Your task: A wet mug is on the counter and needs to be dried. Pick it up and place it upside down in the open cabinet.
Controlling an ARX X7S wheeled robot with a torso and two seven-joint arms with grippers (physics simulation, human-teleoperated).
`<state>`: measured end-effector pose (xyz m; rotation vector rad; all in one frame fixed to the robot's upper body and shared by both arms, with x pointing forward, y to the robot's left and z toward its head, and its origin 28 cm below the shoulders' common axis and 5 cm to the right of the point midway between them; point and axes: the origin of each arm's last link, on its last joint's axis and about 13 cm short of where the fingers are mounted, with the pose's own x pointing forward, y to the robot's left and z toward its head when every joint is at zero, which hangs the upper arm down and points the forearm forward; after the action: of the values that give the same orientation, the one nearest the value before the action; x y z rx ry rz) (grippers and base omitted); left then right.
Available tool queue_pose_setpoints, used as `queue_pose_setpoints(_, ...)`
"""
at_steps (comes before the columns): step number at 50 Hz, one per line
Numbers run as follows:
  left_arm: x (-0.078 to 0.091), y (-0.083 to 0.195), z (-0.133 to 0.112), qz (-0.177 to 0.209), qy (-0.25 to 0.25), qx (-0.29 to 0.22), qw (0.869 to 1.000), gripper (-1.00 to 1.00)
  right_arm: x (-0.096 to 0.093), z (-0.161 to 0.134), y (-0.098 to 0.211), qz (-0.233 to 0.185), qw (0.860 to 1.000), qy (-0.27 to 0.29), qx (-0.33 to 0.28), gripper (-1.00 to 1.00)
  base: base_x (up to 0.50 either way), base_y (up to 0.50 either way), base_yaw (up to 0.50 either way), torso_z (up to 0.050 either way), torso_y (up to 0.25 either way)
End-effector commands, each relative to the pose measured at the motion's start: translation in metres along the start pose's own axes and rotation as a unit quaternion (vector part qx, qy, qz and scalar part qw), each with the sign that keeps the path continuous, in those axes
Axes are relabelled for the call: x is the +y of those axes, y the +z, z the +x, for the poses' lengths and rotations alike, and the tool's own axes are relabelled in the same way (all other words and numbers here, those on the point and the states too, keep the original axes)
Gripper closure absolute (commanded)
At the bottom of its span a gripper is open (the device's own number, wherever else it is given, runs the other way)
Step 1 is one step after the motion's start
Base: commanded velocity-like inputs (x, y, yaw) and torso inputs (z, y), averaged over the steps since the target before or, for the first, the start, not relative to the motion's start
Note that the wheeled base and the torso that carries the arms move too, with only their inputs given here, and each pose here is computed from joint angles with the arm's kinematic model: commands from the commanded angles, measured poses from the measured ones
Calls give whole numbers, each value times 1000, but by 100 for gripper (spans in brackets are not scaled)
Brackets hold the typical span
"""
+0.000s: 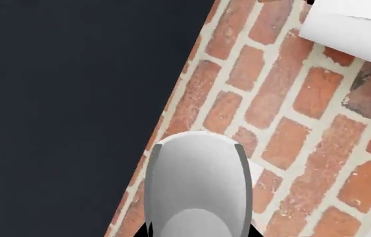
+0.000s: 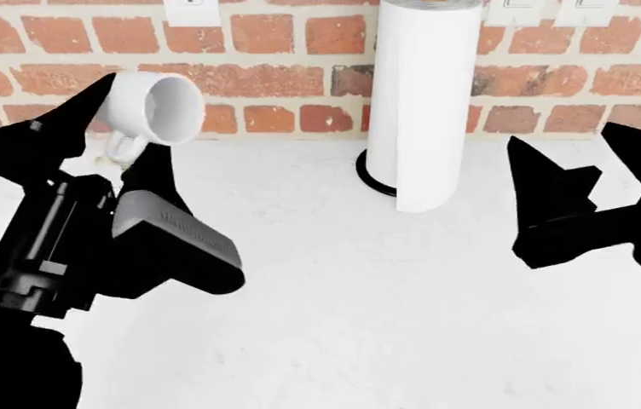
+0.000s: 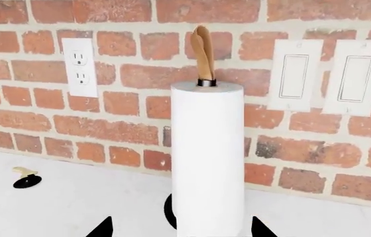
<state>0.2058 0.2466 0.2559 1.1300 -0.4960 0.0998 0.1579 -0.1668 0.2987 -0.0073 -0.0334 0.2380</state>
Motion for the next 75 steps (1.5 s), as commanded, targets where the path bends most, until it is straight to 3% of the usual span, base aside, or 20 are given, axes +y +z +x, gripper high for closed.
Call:
queue_pose_setpoints(1,23,-1,12,153,52,-80,984,100,-4,-1,37,5,997,69,36,-100,0,0,0,0,0)
queue_pose_setpoints(5,24,-6,18,183,48,-92,978,100,-6,1,45,27,993,107,43,-100,0,0,0,0,0)
queue_pose_setpoints(9,26,-7,22,238,50,-118,963,100,-8,-1,52,33,987,147,56,-100,0,0,0,0,0)
queue_pose_setpoints(20,32,2,29,359,119,-218,900,100,-16,1,58,28,974,202,97,-100,0,0,0,0,0)
queue_pose_setpoints(29,36,6,28,411,134,-266,862,100,-21,0,66,28,961,248,120,-100,0,0,0,0,0)
queue_pose_setpoints(33,35,10,26,423,135,-282,851,100,-22,4,65,12,956,262,132,-100,0,0,0,0,0)
queue_pose_setpoints(42,26,10,21,438,150,-304,833,100,-20,7,67,4,931,327,162,-100,0,0,0,0,0)
queue_pose_setpoints(49,23,16,19,438,157,-322,825,100,-18,13,71,-11,917,357,180,-100,0,0,0,0,0)
queue_pose_setpoints(57,17,18,17,455,172,-358,797,100,-15,25,79,-33,896,394,202,-100,0,0,0,0,0)
queue_pose_setpoints(63,13,18,16,458,192,-372,784,100,-12,30,79,-45,876,426,223,-100,0,0,0,0,0)
queue_pose_setpoints(75,11,19,12,456,208,-378,779,100,-4,37,81,-54,860,457,218,-100,0,0,0,0,0)
